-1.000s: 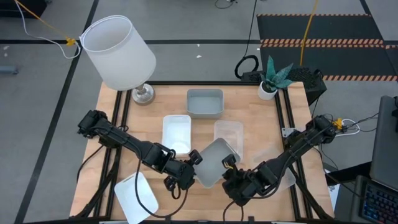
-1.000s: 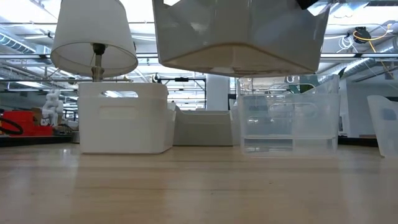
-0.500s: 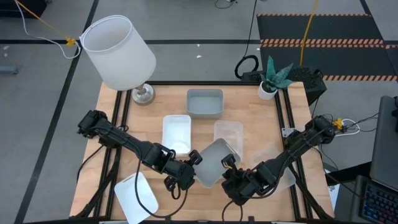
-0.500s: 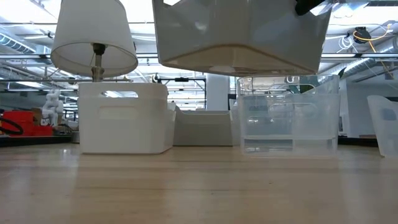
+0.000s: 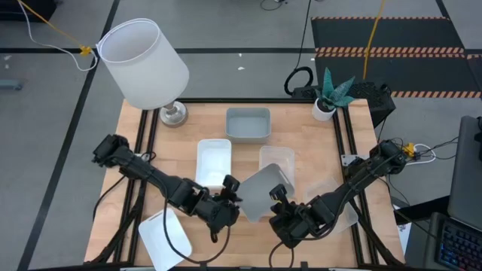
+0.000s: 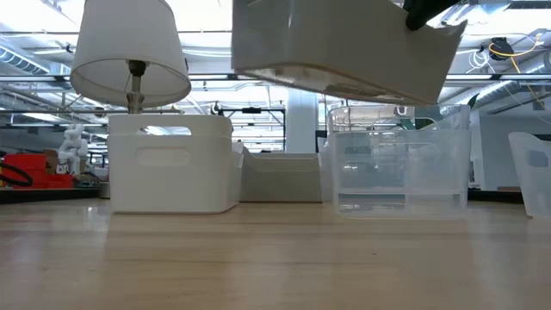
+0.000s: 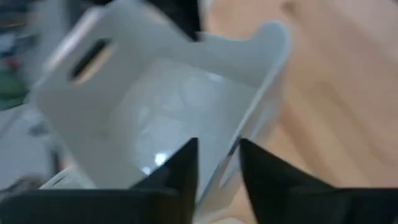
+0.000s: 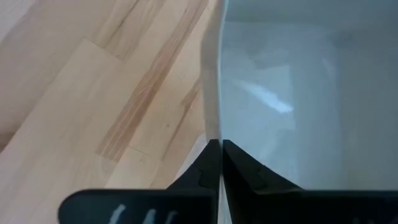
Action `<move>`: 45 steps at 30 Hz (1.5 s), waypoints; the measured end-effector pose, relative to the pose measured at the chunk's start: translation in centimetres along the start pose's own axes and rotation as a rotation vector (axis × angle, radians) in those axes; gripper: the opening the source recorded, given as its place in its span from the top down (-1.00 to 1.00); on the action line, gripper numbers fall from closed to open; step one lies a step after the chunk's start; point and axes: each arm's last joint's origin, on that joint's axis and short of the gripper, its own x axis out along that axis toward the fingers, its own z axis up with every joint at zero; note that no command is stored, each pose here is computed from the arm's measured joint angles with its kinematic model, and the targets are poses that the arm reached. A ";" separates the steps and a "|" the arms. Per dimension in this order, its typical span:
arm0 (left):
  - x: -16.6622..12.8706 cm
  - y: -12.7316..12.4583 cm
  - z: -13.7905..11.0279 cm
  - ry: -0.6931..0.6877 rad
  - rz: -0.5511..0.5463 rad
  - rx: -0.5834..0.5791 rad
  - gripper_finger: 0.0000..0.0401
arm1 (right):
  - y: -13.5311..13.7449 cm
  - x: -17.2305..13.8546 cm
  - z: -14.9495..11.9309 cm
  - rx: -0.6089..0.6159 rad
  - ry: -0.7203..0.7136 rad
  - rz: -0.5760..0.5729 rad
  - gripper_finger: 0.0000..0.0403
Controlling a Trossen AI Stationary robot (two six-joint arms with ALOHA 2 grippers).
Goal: Stack baskets by color
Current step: Stack the bottom gray bin on top of the top gray bin
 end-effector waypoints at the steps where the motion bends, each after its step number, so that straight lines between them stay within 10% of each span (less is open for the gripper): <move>1: -0.2 -0.2 0.1 0.004 0.050 -0.010 0.32 | 0.0 0.0 0.0 0.001 0.000 0.000 0.99; 6: -1.4 -1.6 0.8 -0.006 0.253 -0.054 -0.14 | -0.1 0.0 0.0 0.004 -0.001 -0.012 1.00; 13: -2.8 -3.9 1.3 -0.064 0.210 -0.153 -0.43 | -0.2 0.1 0.0 -0.003 0.005 -0.027 1.00; 30: -6.5 -10.6 0.5 -0.148 0.221 -0.613 -0.10 | -7.4 -3.0 -2.1 0.216 -0.072 -0.107 1.00; 45: -0.6 -14.7 -0.4 -0.280 0.227 -0.885 0.05 | -20.2 -6.1 -4.2 0.326 -0.157 -0.272 1.00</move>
